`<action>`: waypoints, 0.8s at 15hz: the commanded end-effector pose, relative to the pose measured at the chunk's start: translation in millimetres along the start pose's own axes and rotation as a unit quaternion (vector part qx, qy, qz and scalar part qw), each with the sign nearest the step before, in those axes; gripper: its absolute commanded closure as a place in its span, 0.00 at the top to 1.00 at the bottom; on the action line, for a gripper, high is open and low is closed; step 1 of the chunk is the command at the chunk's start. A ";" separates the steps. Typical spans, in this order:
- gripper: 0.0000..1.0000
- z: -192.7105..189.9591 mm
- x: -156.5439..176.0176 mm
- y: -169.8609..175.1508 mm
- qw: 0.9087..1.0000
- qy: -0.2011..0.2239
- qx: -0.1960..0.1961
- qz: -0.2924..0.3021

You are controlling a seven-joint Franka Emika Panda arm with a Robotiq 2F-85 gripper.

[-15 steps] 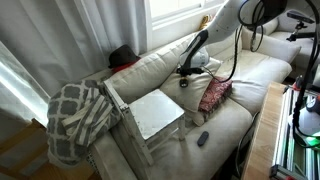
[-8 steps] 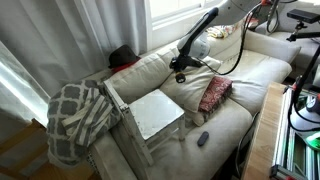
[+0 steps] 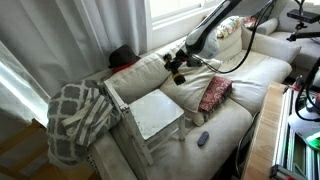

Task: Place the torch upright on the seat of the white chair.

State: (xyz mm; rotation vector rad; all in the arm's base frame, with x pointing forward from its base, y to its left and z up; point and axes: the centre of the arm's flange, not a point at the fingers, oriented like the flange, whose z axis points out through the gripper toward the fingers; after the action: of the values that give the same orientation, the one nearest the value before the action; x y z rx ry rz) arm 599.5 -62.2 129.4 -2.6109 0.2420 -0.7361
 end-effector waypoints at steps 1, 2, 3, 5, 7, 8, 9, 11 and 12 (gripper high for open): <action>0.02 -5.3 -7.3 -8.4 1.000 0.003 0.011 -0.017; 0.10 -7.5 -13.3 -11.9 1.000 0.001 0.016 -0.021; 0.10 -6.3 -15.0 -10.4 1.000 -0.001 0.015 -0.019; 0.10 -4.4 -13.9 -7.6 1.000 0.000 0.012 -0.018; 0.02 -4.3 -13.0 -7.3 1.000 0.001 0.011 -0.018; 0.02 -2.7 -19.0 -13.2 0.999 0.000 0.036 -0.037; 0.02 0.0 -25.4 -24.0 0.996 0.000 0.064 -0.062; 0.02 4.5 -38.9 -49.8 0.989 0.002 0.103 -0.104; 0.02 6.0 -43.2 -62.2 0.985 0.006 0.122 -0.121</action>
State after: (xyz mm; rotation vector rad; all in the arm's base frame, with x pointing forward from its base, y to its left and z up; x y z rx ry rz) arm 581.2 -18.4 130.6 -2.5366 -0.0165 -0.7696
